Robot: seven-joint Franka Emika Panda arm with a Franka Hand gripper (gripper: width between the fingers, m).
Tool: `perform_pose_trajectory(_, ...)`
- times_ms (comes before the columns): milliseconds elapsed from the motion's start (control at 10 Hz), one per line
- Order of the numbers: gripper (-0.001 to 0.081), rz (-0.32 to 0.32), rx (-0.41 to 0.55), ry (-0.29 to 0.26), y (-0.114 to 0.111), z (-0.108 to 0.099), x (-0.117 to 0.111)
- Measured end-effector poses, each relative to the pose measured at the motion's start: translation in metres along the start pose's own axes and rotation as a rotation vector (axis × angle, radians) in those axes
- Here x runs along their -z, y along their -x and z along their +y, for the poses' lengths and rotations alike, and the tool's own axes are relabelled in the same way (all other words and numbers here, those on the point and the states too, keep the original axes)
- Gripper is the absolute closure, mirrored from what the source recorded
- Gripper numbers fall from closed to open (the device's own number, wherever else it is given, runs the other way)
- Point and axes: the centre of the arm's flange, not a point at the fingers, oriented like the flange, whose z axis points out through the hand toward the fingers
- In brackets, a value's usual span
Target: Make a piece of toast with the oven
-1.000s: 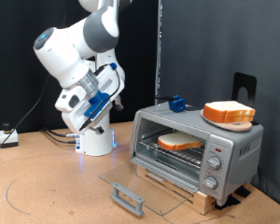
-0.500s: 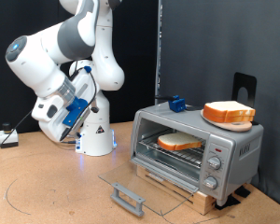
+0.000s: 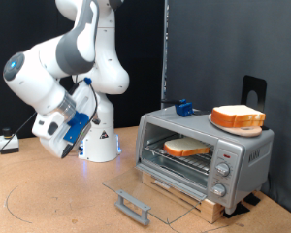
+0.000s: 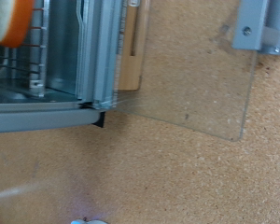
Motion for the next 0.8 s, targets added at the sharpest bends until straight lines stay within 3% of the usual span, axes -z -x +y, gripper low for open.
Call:
perform_pose_trajectory(100,-0.0003,0.004,-0.034,-0.016,-0.004,0.011,-0.013)
perform_pose_trajectory(300,-0.0003,0.018,-0.155,0.006,-0.012,0.030,-0.032)
perform_pose_trajectory(600,-0.0003,-0.033,-0.129,-0.013,-0.008,0.036,-0.039)
perform_pose_trajectory(700,-0.0003,-0.049,-0.152,-0.050,-0.009,0.044,-0.048)
perform_pose_trajectory(800,-0.0003,-0.046,-0.173,-0.143,-0.013,0.051,-0.061)
